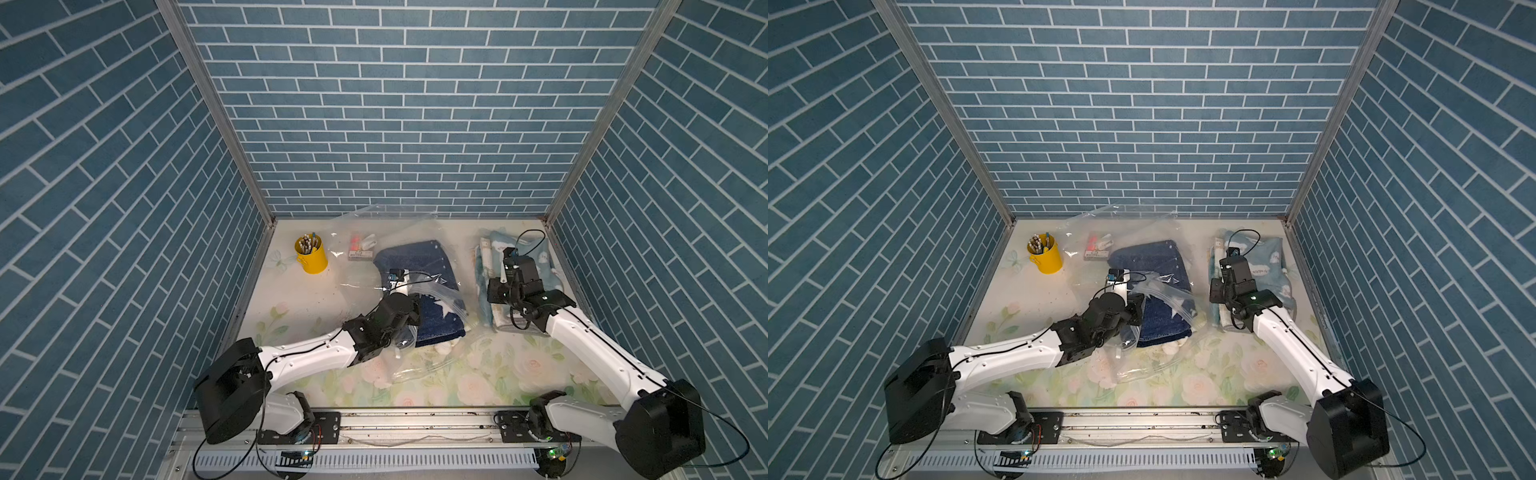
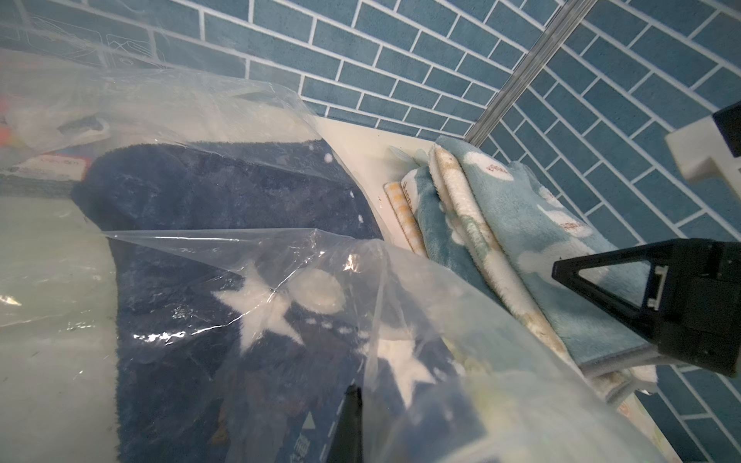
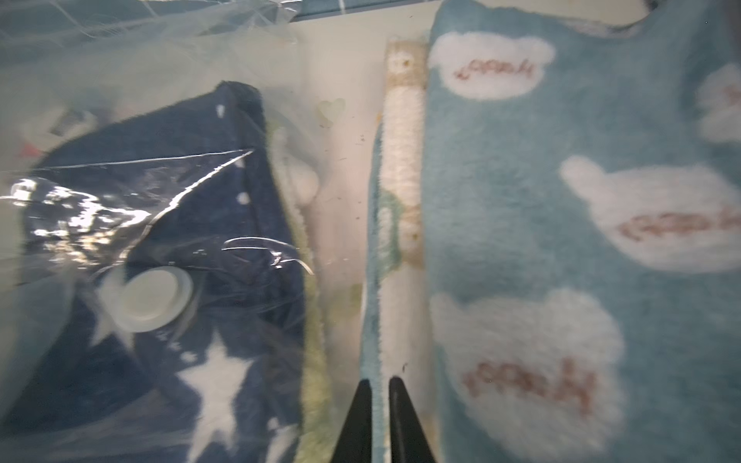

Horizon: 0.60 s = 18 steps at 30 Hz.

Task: Take the blanket out of the vacuum bag
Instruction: Place the blanket at the center of the board.

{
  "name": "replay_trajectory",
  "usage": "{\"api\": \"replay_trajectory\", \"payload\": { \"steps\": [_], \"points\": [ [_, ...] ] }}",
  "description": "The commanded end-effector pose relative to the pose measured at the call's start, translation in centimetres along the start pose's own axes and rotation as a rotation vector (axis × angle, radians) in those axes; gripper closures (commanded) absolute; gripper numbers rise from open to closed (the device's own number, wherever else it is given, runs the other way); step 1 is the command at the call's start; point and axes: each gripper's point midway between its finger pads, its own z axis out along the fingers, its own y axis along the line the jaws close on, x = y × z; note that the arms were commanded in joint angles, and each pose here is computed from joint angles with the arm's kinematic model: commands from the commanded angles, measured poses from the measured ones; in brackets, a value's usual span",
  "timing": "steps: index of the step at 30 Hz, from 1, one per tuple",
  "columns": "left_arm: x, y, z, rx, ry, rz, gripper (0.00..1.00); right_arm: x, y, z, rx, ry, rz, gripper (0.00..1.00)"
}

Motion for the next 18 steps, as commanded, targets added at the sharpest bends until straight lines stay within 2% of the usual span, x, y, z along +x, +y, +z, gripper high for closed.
{"api": "replay_trajectory", "payload": {
  "steps": [1,3,5,8,10,13,18],
  "points": [
    [-0.2,0.6,0.1,-0.024,0.004,0.000,1.00,-0.3,-3.6,-0.1,0.227,-0.018,-0.075,0.91],
    [0.0,0.7,0.1,-0.025,0.007,0.002,1.00,-0.1,-3.8,0.0,0.237,-0.011,-0.076,0.82],
    [0.0,0.6,0.3,-0.023,0.009,0.004,1.00,-0.1,-3.7,0.2,0.234,-0.007,-0.077,0.69],
    [0.0,0.2,0.6,-0.013,0.016,0.005,1.00,1.0,-3.3,1.2,0.216,0.043,-0.090,0.58],
    [-0.1,0.2,0.5,-0.011,0.014,0.004,1.00,1.7,-2.6,1.6,0.176,0.058,-0.083,0.54],
    [0.0,0.3,0.5,-0.014,0.012,0.003,1.00,2.5,-3.5,2.0,0.224,0.074,-0.079,0.48],
    [0.3,0.5,0.4,-0.009,0.014,0.001,1.00,3.7,-4.8,2.7,0.311,0.118,-0.066,0.50]
  ]
}}
